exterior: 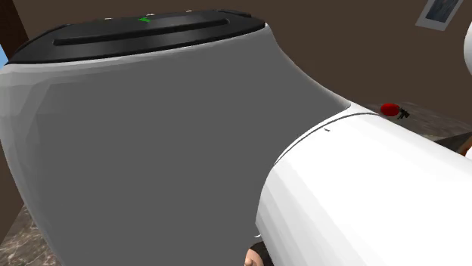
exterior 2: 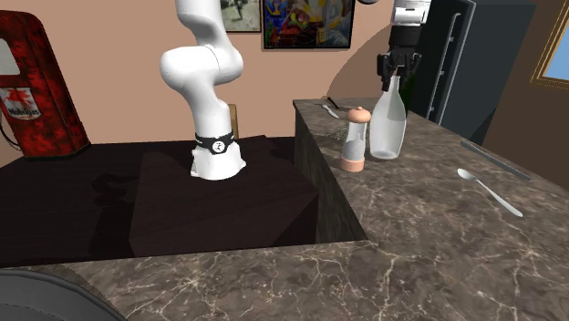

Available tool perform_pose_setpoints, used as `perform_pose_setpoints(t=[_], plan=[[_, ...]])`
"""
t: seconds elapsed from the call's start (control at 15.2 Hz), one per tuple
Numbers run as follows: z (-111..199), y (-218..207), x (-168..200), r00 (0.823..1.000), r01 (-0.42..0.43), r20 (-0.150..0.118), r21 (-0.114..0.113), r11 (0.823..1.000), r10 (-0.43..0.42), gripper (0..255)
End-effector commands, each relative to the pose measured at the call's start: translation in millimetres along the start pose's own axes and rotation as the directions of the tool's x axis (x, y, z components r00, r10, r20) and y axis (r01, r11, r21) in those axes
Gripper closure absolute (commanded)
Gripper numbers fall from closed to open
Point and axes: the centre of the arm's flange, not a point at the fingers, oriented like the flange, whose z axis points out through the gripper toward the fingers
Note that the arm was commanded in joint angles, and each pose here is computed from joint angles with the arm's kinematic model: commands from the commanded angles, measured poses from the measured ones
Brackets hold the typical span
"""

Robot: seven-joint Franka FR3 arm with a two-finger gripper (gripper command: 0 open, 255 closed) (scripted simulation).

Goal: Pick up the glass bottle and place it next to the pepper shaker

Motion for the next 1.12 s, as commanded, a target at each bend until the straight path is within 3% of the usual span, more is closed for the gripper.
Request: perform_pose_setpoints(t=[0.0,0.33,0.4,0.73,0.99,1.06], plan=[[1,0,0,1.0,0.0,-0.001,0.001,1.0,0.0,255],[1,0,0,1.0,0.0,-0.001,0.001,1.0,0.0,255],[2,0,0,1.0,0.0,-0.001,0.001,1.0,0.0,0],[1,0,0,1.0,0.0,-0.001,0.001,1.0,0.0,0],[-49,0,0,1.0,0.0,-0.001,0.001,1.0,0.0,0],[-49,0,0,1.0,0.0,-0.001,0.001,1.0,0.0,0]])
